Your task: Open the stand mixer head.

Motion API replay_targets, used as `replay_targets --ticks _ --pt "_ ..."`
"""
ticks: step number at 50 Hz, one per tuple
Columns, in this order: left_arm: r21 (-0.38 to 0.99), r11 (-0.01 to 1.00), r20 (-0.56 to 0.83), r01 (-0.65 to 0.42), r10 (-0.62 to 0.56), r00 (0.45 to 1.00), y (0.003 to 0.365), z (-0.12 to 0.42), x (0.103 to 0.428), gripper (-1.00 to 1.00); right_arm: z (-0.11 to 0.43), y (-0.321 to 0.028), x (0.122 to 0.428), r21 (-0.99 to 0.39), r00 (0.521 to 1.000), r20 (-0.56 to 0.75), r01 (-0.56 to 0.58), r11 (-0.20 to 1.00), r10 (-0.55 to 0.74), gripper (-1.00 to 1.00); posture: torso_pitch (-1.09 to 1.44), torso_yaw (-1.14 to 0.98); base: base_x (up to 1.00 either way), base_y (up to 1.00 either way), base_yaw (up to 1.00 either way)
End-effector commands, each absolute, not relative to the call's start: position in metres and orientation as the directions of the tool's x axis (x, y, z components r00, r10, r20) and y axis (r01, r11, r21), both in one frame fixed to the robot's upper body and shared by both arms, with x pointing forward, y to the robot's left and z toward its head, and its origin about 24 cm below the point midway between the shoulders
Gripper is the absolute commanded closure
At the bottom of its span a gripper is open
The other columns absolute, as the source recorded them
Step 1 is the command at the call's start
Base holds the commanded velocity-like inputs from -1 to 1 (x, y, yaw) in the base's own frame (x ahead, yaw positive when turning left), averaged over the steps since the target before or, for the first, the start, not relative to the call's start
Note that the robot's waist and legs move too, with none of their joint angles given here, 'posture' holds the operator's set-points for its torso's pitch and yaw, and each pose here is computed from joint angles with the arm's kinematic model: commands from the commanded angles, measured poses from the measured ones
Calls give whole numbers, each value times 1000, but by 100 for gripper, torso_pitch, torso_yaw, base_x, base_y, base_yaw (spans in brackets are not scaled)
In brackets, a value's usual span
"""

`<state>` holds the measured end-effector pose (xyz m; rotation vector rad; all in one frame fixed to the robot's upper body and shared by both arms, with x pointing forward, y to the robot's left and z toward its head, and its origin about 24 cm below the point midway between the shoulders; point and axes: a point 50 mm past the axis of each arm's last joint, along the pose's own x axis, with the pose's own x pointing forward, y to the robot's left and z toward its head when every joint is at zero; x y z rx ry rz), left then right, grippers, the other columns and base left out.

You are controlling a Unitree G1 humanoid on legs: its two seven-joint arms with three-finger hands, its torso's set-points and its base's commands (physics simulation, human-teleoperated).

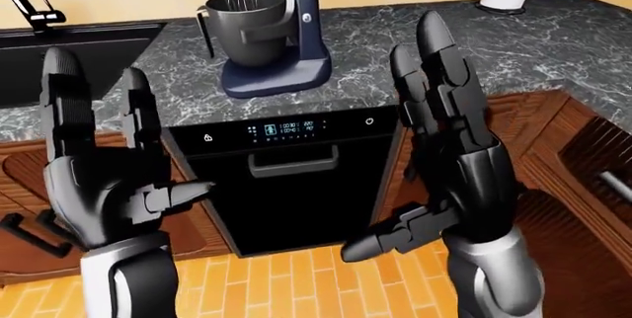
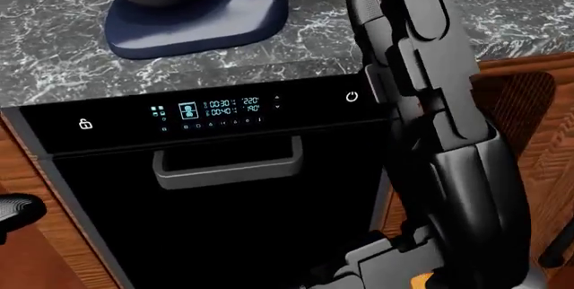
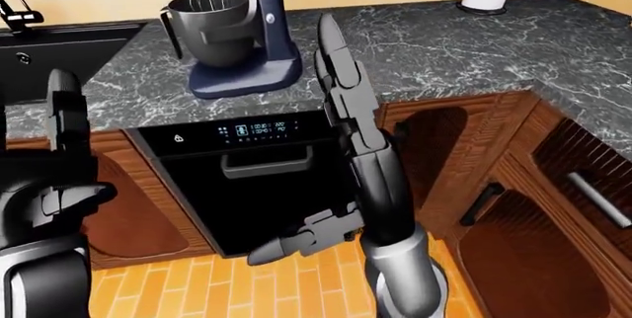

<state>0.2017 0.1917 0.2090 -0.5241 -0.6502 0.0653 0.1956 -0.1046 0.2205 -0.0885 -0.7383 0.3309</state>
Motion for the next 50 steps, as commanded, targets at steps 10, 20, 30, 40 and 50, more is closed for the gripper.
replay_targets --ticks 10,20,30,40,50 --pt "-464 870 632 168 192 751 187 223 198 -100 234 -107 191 -215 643 704 -212 953 302 -100 0 0 32 0 0" --pt "-468 868 631 166 197 750 189 222 197 -100 233 -104 189 -220 642 697 -232 948 319 -100 0 0 28 0 0" --pt "-473 866 631 164 202 749 190 223 196 -100 234 -103 188 -216 640 697 -244 945 324 -100 0 0 0 0 0" --pt "-487 859 626 155 220 748 193 221 197 -100 234 -102 186 -212 634 701 -253 944 327 -100 0 0 17 0 0" --pt "-506 849 618 150 236 750 194 221 196 -100 232 -102 187 -211 644 691 -257 943 329 -100 0 0 0 0 0"
